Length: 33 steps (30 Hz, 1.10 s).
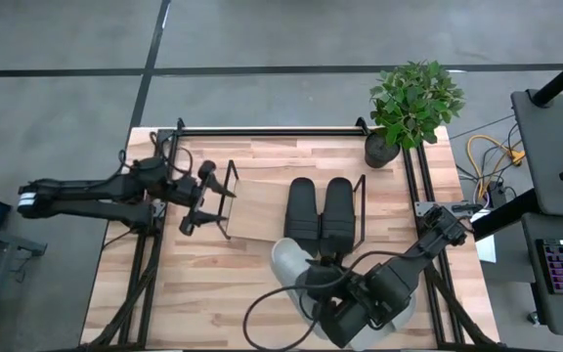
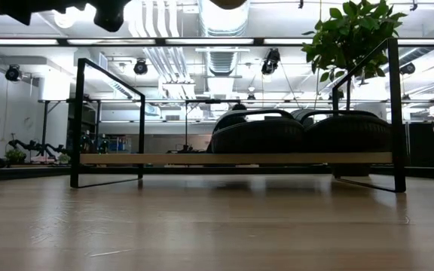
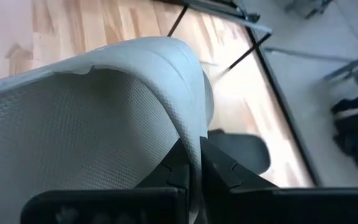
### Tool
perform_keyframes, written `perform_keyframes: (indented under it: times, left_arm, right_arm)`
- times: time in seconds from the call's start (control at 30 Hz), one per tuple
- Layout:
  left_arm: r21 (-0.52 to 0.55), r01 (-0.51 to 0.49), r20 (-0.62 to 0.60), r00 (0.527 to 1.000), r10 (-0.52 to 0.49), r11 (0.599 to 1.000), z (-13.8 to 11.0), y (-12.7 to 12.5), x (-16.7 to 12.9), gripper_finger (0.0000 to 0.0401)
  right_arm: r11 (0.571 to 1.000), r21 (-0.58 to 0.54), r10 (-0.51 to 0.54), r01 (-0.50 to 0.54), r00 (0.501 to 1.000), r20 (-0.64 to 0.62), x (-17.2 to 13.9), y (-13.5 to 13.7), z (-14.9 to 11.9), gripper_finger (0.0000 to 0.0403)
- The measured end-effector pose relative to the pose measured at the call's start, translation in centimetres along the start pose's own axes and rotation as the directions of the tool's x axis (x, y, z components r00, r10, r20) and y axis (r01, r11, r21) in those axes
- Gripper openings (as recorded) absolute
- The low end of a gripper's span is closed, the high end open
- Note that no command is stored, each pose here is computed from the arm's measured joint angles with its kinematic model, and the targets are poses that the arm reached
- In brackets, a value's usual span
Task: Pick and place slides into the shelf
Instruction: Put the left gray slides on the shelf
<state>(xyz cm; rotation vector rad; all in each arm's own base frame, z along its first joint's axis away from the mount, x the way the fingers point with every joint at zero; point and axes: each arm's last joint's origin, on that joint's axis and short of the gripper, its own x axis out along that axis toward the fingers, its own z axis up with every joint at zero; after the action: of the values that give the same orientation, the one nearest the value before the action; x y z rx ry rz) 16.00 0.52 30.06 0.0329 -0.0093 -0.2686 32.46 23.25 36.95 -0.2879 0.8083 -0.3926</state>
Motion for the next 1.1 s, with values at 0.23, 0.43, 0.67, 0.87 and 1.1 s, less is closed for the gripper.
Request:
perform_keyframes:
  times: [0.23, 0.43, 0.67, 0.87, 1.1]
  left_arm:
    - [0.012, 0.117, 0.029, 0.993, -0.117, 0.993, -0.3, 0.3, 1.8, 0.0270]
    - [-0.065, 0.215, 0.142, 0.968, -0.205, 0.974, 0.2, 0.9, 3.8, 0.0270]
    - [0.328, 0.174, 0.134, 0.964, -0.228, 0.929, -0.9, 1.5, 5.8, 0.0270]
    - [0.410, 0.167, 0.136, 0.961, -0.241, 0.897, -2.0, 1.7, 7.5, 0.0270]
    - [0.293, 0.066, 0.198, 0.972, -0.128, 0.954, -0.6, 1.9, 7.1, 0.0270]
  right_arm:
    - [0.999, -0.049, -0.020, 0.022, 0.999, 0.037, 0.0, -0.3, 0.5, 0.0011]
    - [0.995, -0.095, -0.016, 0.021, 0.999, 0.045, 0.0, -0.2, 0.6, 0.0011]
    - [0.996, -0.085, -0.005, 0.010, 0.998, 0.063, 0.0, -0.1, 0.9, 0.0011]
    - [0.999, -0.053, 0.008, -0.003, 0.996, 0.085, 0.0, 0.1, 1.2, 0.0011]
    - [0.998, -0.061, -0.011, 0.016, 0.997, 0.071, 0.0, -0.1, 0.9, 0.0011]
